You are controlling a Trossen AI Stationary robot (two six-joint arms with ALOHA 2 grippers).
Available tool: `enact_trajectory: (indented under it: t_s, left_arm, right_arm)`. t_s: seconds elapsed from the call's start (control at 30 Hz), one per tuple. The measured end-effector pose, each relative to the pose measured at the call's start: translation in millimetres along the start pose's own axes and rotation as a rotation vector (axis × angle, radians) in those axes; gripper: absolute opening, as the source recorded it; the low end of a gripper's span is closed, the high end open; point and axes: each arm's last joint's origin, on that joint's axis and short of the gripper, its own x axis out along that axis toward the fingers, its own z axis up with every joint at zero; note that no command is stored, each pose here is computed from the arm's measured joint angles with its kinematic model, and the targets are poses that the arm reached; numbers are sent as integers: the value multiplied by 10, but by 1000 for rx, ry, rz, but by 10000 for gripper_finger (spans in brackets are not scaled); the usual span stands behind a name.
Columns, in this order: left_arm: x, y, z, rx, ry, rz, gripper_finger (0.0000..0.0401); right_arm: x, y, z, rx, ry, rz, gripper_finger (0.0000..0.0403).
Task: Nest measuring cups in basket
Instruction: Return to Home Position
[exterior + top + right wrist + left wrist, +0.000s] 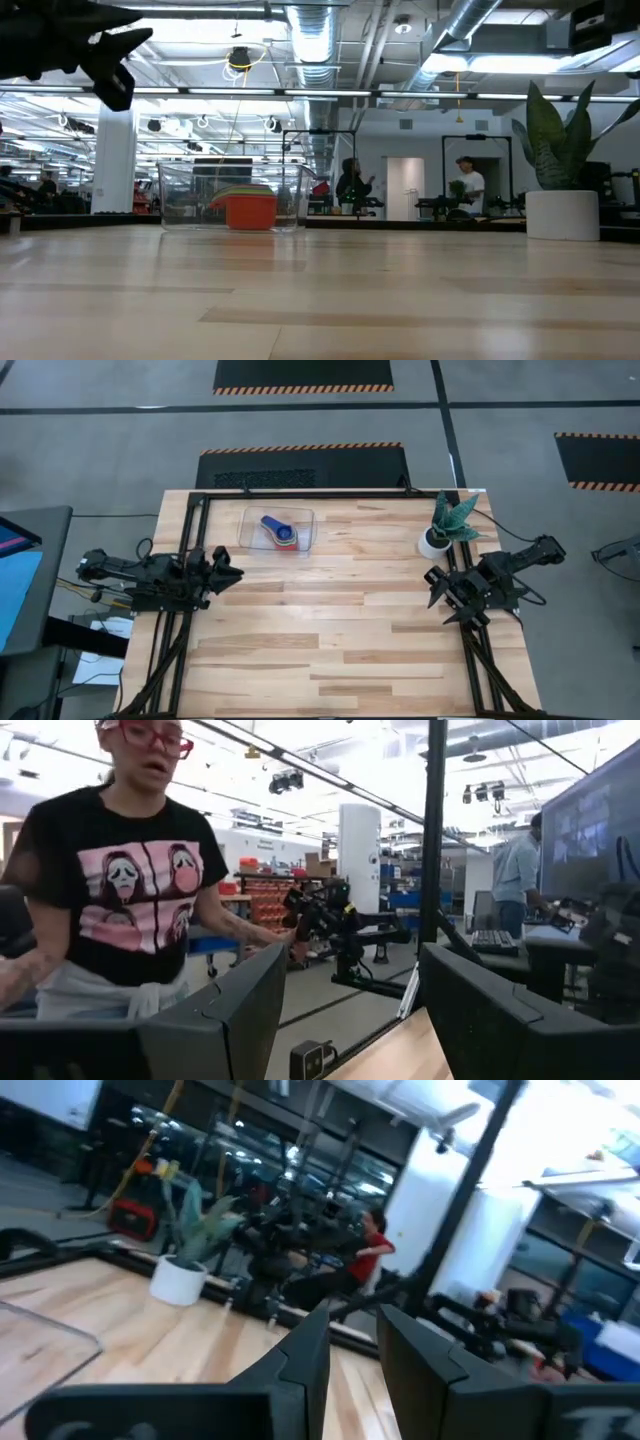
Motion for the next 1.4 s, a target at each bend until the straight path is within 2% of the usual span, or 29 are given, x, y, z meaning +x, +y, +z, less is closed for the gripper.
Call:
enact_trajectory:
  t_s: [0.2,0.33,0.47,0.67,0.83,1.0,1.1,1.3,1.4]
  left_arm:
    - [2,-5,23,56,-10,-38,75]
    - [4,1,28,44,0,-68,75]
    - [6,19,36,34,-6,-54,75]
    - [9,43,36,28,-7,-29,75]
    - [9,62,0,3,29,-5,75]
    - [7,93,-33,-34,46,63,75]
    - [7,91,-26,-29,39,61,75]
    - [7,91,-26,-35,39,61,75]
    - [7,92,-28,-24,41,62,75]
  right_arm:
    - [-2,4,-70,-52,71,24,255]
    - [-6,4,-113,-54,114,28,255]
    - [-12,-24,-112,-94,116,0,255]
    - [-48,-153,-106,-125,130,-143,255]
    - [-102,-267,-139,-40,162,-277,255]
    - [-125,-322,-32,-143,76,-342,255]
    - [-146,-360,-36,-174,89,-407,255]
    - [-194,-412,-157,-57,193,-500,255]
    - [-225,-440,-213,-7,234,-606,255]
